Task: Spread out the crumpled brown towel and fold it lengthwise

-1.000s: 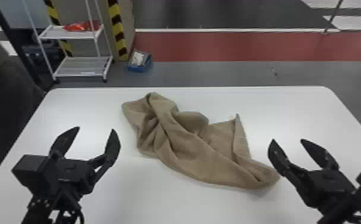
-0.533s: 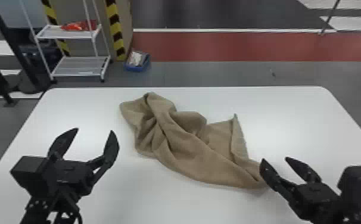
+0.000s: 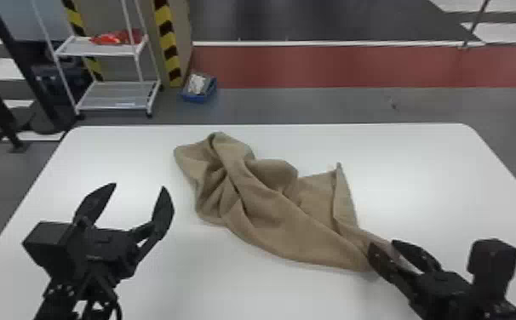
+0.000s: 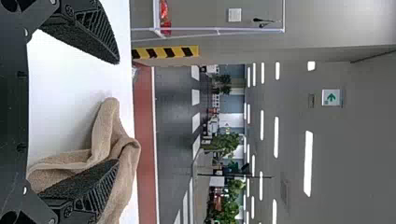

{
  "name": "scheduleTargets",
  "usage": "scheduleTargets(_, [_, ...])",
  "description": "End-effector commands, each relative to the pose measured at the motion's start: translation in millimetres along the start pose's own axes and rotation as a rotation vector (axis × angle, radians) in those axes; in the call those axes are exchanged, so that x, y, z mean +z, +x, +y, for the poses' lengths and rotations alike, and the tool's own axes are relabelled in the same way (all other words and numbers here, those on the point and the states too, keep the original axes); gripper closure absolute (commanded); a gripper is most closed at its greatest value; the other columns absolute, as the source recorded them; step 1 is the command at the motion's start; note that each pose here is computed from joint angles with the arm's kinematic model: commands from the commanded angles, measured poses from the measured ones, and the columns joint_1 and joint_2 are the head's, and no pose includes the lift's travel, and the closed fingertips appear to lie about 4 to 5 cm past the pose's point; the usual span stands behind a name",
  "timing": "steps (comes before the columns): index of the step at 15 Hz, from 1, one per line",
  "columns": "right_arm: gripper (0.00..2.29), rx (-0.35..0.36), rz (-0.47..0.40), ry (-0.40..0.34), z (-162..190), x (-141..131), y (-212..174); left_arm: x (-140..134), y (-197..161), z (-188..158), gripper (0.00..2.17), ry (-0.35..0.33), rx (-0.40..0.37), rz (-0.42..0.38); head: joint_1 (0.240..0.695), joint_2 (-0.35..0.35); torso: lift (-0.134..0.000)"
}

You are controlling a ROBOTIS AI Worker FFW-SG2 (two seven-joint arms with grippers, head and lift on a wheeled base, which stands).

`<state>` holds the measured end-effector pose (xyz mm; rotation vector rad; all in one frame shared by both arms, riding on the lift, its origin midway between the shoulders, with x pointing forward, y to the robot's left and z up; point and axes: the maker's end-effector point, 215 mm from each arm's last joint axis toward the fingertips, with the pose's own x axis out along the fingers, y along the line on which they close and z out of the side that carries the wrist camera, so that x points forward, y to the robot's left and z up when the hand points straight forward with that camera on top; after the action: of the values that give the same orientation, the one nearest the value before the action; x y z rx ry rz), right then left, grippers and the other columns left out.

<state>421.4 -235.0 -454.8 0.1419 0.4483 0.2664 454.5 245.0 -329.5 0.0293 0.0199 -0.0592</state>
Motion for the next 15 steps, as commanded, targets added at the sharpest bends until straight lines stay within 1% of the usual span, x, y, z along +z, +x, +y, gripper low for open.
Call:
scheduleTargets(1, [0.59,-0.001,0.006,-0.001,0,-1,0,-1,2,0,0.14,-0.001,0.0,0.0,0.695,0.013,-0.128])
scheduleTargets(2, [0.9,-0.003,0.006,0.001,-1,-1,0,-1,3,-3,0.14,-0.002,-0.005,0.0,0.695,0.013,-0.128])
scheduleTargets(4, [1.06,-0.003,0.009,0.0,-1,1,-1,-3,5,-4,0.14,-0.003,-0.007,0.002,0.695,0.012,-0.128])
scheduleTargets(5, [1.29,-0.001,0.022,0.005,0,-2,-1,-3,5,-4,0.14,-0.003,-0.007,0.003,0.695,0.008,-0.128])
scheduleTargets(6, [1.36,-0.002,0.018,0.006,0,1,-1,-3,5,-4,0.14,-0.003,-0.007,0.003,0.695,0.007,-0.128])
scheduleTargets(8, [1.36,0.002,0.004,0.006,4,8,-4,-2,5,-3,0.14,-0.001,-0.006,0.0,0.695,0.007,-0.128])
scheduleTargets(11, [1.36,0.013,-0.033,0.004,16,30,-9,-4,4,-4,0.14,-0.001,-0.008,0.004,0.695,0.013,-0.128])
scheduleTargets(15, [1.36,0.007,-0.114,-0.009,17,78,-28,-4,4,-4,0.14,-0.001,-0.008,0.004,0.695,0.02,-0.128])
